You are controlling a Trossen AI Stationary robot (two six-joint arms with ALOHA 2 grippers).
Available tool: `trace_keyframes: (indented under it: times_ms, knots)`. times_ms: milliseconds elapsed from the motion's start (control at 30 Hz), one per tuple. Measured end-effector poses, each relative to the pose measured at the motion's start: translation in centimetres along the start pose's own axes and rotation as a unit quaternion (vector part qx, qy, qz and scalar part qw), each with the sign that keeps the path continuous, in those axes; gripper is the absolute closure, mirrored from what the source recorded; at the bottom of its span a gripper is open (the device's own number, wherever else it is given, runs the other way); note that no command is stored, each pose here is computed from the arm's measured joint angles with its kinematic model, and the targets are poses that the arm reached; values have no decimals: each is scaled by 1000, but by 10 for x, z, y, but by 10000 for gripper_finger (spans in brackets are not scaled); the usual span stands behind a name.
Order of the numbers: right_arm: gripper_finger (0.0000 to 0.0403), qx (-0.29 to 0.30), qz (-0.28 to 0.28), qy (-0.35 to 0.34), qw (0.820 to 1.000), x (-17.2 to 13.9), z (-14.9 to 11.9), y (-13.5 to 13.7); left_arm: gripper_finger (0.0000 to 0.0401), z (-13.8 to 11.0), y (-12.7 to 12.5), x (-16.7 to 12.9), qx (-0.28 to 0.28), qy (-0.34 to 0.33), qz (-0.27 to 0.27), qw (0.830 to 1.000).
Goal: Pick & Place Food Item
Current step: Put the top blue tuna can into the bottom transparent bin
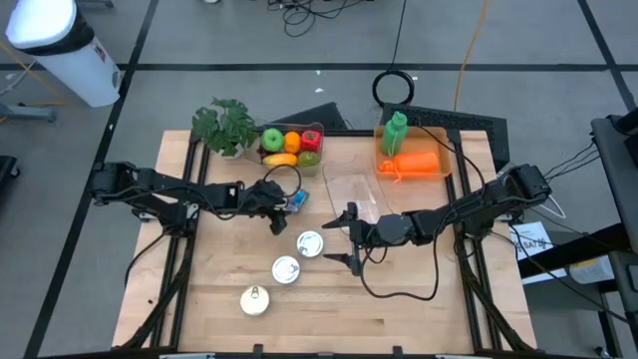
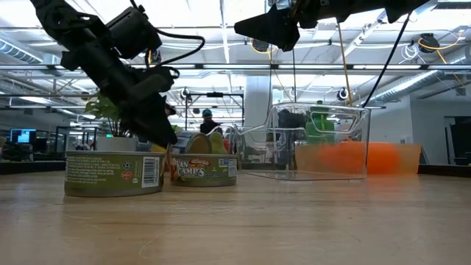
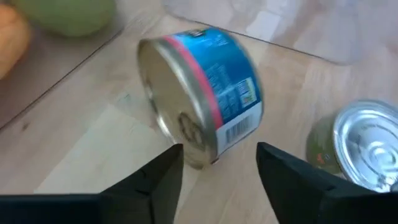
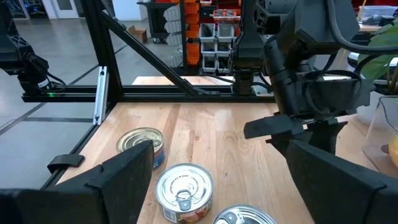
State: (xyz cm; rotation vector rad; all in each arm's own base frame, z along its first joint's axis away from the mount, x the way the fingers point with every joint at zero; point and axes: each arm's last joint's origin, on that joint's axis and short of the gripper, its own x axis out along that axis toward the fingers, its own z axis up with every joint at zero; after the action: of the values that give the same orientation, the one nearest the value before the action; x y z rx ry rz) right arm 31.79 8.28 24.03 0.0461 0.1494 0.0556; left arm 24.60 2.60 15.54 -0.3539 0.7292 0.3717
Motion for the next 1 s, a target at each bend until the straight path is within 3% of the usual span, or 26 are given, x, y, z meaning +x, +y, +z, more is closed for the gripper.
trace_keyframes:
  times_ms: [300,433,700,1000]
  knots:
    - [58,0,0,0,1000,0,0,0,101,0,-14,-4,-67,-70,66,993]
    - [57,0,0,0,1000,0,0,0,78,-1,-22,-6,-85,-97,67,989]
    - [57,0,-1,0,1000,0,0,0,68,-7,-31,-4,-114,-110,77,984]
    - [58,2,-4,-1,1000,0,0,-1,68,-16,-34,24,-116,-113,108,981]
